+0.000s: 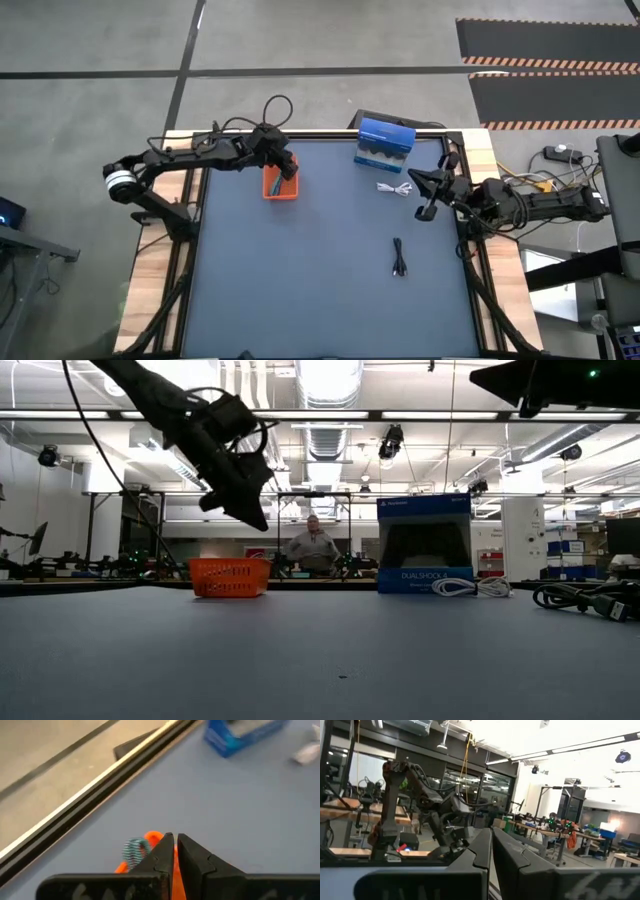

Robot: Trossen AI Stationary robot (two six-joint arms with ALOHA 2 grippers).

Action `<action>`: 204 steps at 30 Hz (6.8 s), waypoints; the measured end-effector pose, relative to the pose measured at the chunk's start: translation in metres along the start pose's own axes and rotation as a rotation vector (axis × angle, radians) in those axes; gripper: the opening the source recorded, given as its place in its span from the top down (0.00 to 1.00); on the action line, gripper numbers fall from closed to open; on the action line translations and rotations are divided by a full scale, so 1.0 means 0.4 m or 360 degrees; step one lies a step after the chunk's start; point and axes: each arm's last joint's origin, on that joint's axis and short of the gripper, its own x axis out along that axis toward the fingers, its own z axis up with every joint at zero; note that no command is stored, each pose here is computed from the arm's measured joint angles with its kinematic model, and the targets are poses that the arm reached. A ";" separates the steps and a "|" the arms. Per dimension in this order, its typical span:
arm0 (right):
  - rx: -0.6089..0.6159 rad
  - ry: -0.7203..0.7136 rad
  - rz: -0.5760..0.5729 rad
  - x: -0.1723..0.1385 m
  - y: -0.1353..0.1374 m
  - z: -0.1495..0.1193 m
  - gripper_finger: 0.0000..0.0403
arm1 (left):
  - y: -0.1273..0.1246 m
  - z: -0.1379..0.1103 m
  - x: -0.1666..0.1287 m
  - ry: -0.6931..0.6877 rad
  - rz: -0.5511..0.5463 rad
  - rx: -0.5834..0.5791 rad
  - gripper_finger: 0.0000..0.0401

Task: Pick and place USB-C Cables
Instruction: Put the green charger cable into the orange bin, then put the black charger cable into the orange bin

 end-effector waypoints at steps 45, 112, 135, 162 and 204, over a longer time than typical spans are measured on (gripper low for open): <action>-0.0037 0.0097 -0.0101 -0.001 -0.002 -0.011 0.98 | 0.025 -0.121 0.078 0.0273 0.0139 -0.0012 0.98; -0.0056 0.0154 -0.0139 -0.002 -0.002 -0.019 0.98 | 0.010 -0.172 0.116 0.0273 0.0141 -0.0076 0.98; -0.0038 0.0166 -0.0163 -0.002 -0.003 -0.020 0.98 | 0.008 -0.132 0.069 0.0130 0.0099 -0.0096 0.98; 0.0406 0.0221 0.0238 0.070 0.030 0.023 0.98 | -0.112 -0.045 -0.182 -0.0534 -0.0301 0.0208 0.98; 0.1251 0.2707 -0.0310 0.061 0.235 -0.081 0.85 | -0.125 -0.038 -0.217 -0.0649 -0.0334 0.0355 0.98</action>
